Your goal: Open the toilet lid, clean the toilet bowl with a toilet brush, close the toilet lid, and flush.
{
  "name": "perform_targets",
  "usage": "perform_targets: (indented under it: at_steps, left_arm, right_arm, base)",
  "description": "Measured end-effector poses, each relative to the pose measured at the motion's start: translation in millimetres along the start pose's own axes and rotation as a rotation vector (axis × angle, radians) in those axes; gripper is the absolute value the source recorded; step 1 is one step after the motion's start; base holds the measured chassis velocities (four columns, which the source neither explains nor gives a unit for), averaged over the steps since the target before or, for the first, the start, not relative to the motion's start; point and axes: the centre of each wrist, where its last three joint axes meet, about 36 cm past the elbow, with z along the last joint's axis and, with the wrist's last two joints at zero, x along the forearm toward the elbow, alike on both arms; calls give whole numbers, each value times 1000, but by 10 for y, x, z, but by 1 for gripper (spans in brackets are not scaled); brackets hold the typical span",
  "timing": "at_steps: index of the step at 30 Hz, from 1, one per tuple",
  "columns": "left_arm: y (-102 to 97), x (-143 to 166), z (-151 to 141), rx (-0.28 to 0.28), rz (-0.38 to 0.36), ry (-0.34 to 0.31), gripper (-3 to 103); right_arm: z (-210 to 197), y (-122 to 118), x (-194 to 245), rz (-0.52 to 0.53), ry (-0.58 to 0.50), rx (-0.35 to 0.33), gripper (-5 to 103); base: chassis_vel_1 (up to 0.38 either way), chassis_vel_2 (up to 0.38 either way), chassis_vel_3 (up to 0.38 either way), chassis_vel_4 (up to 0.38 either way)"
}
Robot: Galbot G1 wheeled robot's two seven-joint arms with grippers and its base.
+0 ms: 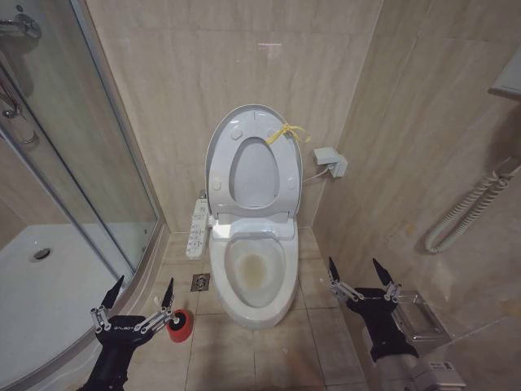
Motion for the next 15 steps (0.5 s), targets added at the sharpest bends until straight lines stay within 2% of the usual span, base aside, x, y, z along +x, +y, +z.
perform_targets:
  at_steps: [11, 13, 15]
  left_arm:
    - [0, 0, 2, 0, 0, 1, 100]
    - [0, 0, 3, 0, 0, 1, 100]
    - [0, 0, 3, 0, 0, 1, 100]
  right_arm:
    - [-3, -14, -4, 3, 5, 3, 100]
    - [-7, -51, -17, 8, 20, 7, 100]
    - [-26, -206, -65, 30, 86, 18, 100]
  base:
    - [0, 0, 0, 0]
    - [0, 0, 0, 0]
    - [0, 0, 0, 0]
